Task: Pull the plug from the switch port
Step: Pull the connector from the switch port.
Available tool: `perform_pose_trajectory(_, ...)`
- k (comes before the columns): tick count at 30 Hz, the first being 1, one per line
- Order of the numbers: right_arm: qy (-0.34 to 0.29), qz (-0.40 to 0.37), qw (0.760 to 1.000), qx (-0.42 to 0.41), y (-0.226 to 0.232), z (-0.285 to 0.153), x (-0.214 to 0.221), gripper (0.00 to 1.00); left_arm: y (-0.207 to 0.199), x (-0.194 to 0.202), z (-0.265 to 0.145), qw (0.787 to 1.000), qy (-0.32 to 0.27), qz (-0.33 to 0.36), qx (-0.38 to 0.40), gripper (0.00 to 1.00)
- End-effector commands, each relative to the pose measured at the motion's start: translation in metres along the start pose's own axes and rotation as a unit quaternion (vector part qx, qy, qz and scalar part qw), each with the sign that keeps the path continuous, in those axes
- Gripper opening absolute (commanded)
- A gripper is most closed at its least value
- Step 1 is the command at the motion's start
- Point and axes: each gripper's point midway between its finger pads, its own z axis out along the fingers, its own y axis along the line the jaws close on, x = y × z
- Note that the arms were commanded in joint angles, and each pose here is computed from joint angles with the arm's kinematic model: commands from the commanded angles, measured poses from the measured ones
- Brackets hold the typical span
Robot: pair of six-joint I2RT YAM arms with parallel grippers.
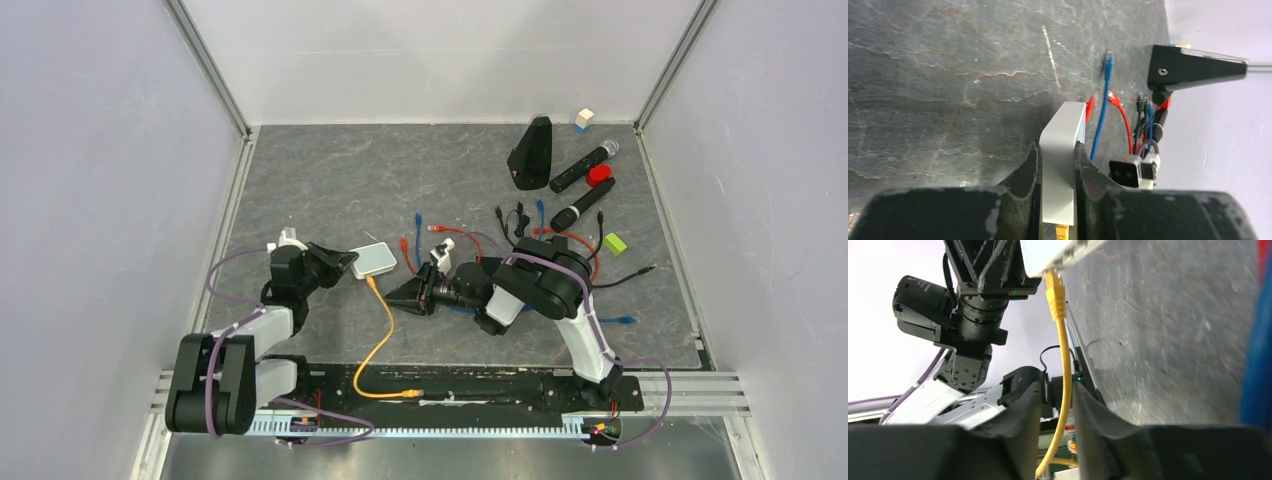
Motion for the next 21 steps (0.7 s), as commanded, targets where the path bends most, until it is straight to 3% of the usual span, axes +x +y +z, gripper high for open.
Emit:
perform_pose_trajectory(1, -0.018, -0.029, 0.999, -0.013, 0.016, 0.018, -0.021, 0.41, -0.021, 0.000, -0.015, 0.998, 0.000, 0.030, 0.048, 0.02)
perform_pose_trajectory(2, -0.024, -0.032, 0.999, -0.004, 0.013, 0.022, -0.027, 0.48, -0.024, 0.002, -0.019, 0.998, -0.001, 0.027, 0.057, 0.02)
perform_pose_trajectory(4, -0.027, -0.035, 0.999, -0.001, 0.012, 0.030, -0.034, 0.53, -0.032, 0.003, -0.025, 0.997, 0.000, 0.026, 0.075, 0.02)
perform_pose_trajectory(7, -0.022, -0.029, 0.999, -0.033, 0.025, 0.041, -0.037, 0.53, -0.037, 0.005, -0.030, 0.996, 0.005, 0.028, 0.086, 0.02)
perform_pose_trajectory(21, -0.010, -0.026, 0.997, -0.075, 0.050, 0.047, -0.032, 0.36, -0.036, 0.005, -0.027, 0.995, 0.000, 0.007, 0.097, 0.02)
